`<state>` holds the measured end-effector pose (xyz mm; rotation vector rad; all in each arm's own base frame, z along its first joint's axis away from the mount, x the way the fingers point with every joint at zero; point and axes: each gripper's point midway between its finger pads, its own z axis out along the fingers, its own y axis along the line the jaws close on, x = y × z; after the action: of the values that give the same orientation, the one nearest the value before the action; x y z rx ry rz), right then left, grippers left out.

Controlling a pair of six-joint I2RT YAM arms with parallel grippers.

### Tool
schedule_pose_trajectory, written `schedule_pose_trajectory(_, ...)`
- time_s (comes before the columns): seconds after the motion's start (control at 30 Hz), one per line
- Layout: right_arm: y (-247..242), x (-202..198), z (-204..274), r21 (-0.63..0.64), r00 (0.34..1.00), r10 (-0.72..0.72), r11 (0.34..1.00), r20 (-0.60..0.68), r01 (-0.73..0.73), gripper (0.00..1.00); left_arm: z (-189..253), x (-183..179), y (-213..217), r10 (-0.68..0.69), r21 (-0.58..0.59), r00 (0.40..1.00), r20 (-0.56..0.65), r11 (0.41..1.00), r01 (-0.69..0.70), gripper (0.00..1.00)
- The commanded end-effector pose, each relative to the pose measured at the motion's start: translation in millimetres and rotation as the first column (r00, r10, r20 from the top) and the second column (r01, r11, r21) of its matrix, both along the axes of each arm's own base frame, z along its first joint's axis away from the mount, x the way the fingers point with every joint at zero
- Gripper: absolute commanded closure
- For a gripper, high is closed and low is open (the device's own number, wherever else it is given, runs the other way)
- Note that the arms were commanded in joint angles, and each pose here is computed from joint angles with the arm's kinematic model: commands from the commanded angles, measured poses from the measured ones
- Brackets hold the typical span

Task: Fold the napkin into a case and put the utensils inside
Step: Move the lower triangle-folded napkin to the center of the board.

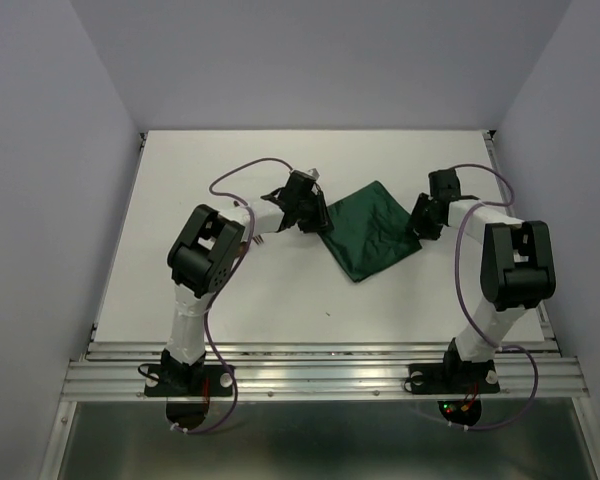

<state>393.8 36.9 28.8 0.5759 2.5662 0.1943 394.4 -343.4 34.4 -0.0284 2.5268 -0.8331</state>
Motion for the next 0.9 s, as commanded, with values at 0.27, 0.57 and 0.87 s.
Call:
schedule_pose_trajectory(0.27, 47, -45, 1, 0.175, 0.999, 0.006, 0.984, 0.039, -0.012, 0.89, 23, 29, 13, -0.025, 0.085, 0.996, 0.088, 0.996, 0.018, 0.56)
schedule_pose_trajectory(0.57, 113, -102, 13, 0.312, 0.999, -0.046, 0.949, 0.030, 0.034, 0.60, 36, 49, 14, -0.052, 0.123, 0.990, 0.134, 0.992, 0.036, 0.54)
schedule_pose_trajectory(0.87, 75, -83, 61, 0.105, 0.983, -0.058, 0.994, 0.175, 0.040, 0.42, 70, 49, 17, -0.087, 0.124, 0.980, 0.180, 0.990, 0.065, 0.49)
